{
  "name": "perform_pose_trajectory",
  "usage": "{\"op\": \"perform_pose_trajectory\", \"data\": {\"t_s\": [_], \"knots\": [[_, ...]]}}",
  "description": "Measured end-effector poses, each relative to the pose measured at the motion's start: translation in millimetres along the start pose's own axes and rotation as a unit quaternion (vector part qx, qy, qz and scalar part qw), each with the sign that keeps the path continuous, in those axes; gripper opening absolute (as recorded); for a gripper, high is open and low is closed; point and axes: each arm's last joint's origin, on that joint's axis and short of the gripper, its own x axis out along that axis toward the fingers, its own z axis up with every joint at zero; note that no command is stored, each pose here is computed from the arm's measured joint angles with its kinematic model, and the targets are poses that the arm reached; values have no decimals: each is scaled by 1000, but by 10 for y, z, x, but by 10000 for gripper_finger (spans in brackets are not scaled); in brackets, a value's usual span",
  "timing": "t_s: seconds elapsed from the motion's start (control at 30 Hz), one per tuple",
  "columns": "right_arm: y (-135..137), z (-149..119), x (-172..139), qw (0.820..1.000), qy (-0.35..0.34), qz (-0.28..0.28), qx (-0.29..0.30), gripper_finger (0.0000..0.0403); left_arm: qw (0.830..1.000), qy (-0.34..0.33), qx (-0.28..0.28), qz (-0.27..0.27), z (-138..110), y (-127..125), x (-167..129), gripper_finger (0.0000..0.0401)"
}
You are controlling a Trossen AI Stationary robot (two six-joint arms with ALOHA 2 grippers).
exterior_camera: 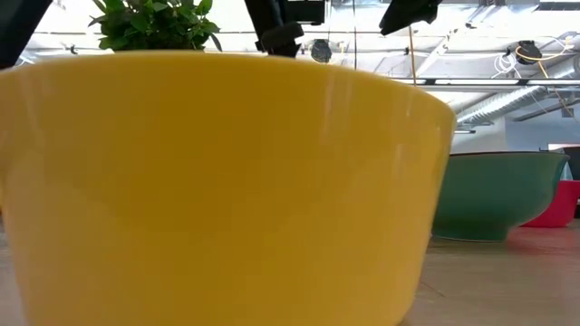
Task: Pick & Place Mini bowls
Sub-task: Put the blue patterned bowl on the shelf
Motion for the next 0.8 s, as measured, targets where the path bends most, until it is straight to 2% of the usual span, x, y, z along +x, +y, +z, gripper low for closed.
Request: {"op": "perform_pose_trajectory", "data": {"t_s": [0.2, 0.47, 0.6, 0.8], "knots": [[0, 12, -1, 1000, -6, 0, 1, 125, 1000, 8, 19, 9, 9, -21, 81, 20], [0, 7, -1, 1000, -3, 0, 0, 125, 1000, -10, 1, 15, 58, -24, 119, 10], [0, 7, -1, 1000, -3, 0, 1, 125, 998, -36, -35, 24, 111, -11, 115, 49], [0, 7, -1, 1000, -3, 1, 2, 125, 998, -40, -42, 26, 120, -13, 111, 119]]}}
